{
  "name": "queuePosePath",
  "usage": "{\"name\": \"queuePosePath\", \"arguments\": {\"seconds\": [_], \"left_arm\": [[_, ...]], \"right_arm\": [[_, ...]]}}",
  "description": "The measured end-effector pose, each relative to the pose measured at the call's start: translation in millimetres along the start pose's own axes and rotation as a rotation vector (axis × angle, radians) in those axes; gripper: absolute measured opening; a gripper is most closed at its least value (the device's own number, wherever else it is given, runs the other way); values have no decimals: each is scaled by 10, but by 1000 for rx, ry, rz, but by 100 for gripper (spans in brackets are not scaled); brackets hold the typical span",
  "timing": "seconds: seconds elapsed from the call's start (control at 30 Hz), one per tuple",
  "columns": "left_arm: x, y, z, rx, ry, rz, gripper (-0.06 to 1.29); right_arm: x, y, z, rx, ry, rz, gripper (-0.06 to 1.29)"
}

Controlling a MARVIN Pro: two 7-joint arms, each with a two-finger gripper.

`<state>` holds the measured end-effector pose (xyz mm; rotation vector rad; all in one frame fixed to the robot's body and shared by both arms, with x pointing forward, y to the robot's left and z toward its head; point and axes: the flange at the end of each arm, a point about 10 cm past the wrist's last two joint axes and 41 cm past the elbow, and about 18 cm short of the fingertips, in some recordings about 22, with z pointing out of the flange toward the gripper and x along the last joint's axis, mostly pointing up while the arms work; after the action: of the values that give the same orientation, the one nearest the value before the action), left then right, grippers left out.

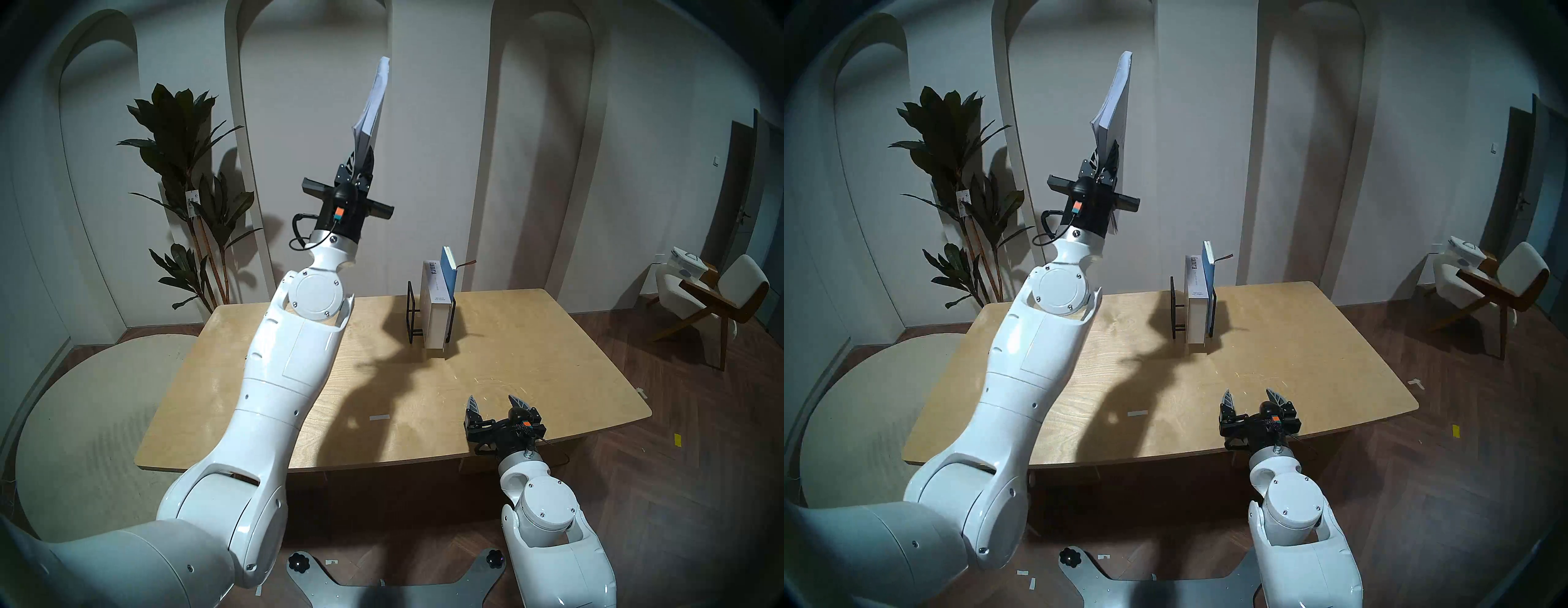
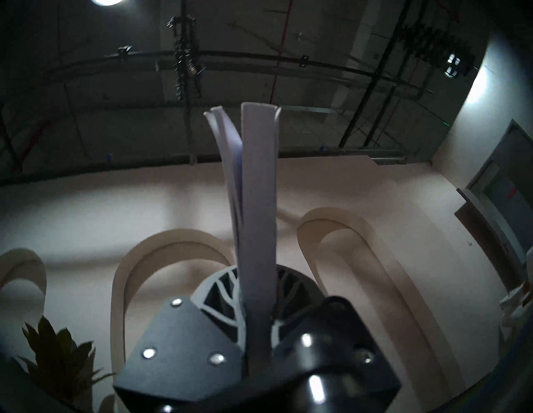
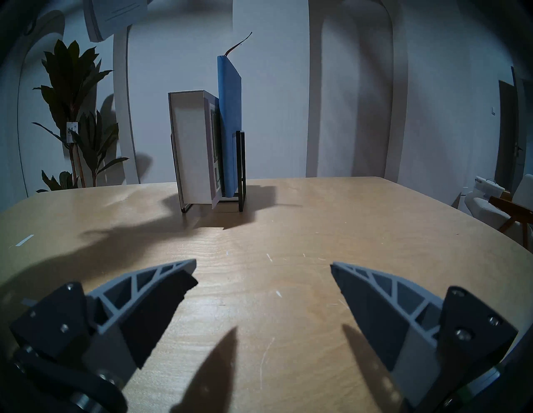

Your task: Stack the books into one stack

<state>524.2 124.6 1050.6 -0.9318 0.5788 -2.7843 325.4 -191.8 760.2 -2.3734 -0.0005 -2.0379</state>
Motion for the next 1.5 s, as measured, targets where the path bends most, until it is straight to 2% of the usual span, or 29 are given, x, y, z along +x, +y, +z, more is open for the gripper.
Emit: {"name": "queuePosePath", "arguments": {"seconds": [0.13, 0.17, 0.23, 0.37, 0.5, 0.6, 0.63, 0.77, 0.93, 0.97, 1.03, 1.07, 1.13, 1.2, 1.3, 1.37, 1.43, 1.5], "left_arm": [[-124, -79, -290, -70, -22, 121, 9], [-202, -112, -440, -113, -40, 178, 9], [-289, -141, -595, -164, -61, 238, 9], [-438, -208, -844, -261, -99, 342, 9], [-641, -362, -1135, -375, -157, 472, 9], [-721, -442, -1255, -424, -179, 527, 9], [-783, -503, -1358, -469, -194, 572, 9], [-907, -632, -1573, -571, -222, 667, 9], [-1009, -730, -1793, -681, -240, 748, 9], [-1042, -731, -1891, -731, -242, 772, 9], [-1063, -713, -1966, -770, -242, 786, 8], [-1095, -660, -2098, -836, -238, 804, 9], [-1127, -593, -2242, -905, -235, 817, 9], [-1171, -478, -2485, -1028, -219, 838, 8], [-1188, -408, -2622, -1122, -195, 866, 8], [-1191, -384, -2658, -1157, -181, 881, 8], [-1186, -314, -2720, -1236, -139, 916, 8], [-1180, -283, -2734, -1262, -121, 929, 8]], "right_arm": [[-2, 0, 2, 0, 0, 0, 125], [-2, 0, 3, 0, -1, 0, 125], [-4, 0, 3, 0, -1, 0, 125], [-7, 0, 5, 0, -2, 0, 125], [-14, 0, 7, 0, -3, 0, 125], [-17, 1, 8, 0, -4, 0, 125], [-22, 1, 9, 0, -5, 0, 125], [-33, 2, 10, 0, -8, 0, 125], [-41, 2, 13, 0, -10, 0, 125], [-43, 2, 14, 0, -10, 0, 125], [-45, 2, 15, 0, -11, 0, 125], [-46, 2, 16, 0, -11, 0, 125], [-47, 2, 18, 0, -11, 0, 125], [-48, 3, 20, 0, -11, 0, 125], [-46, 3, 23, 0, -10, 0, 125], [-45, 3, 24, 0, -10, 0, 125], [-43, 3, 26, 0, -10, 0, 125], [-42, 3, 26, 0, -10, 0, 125]]}}
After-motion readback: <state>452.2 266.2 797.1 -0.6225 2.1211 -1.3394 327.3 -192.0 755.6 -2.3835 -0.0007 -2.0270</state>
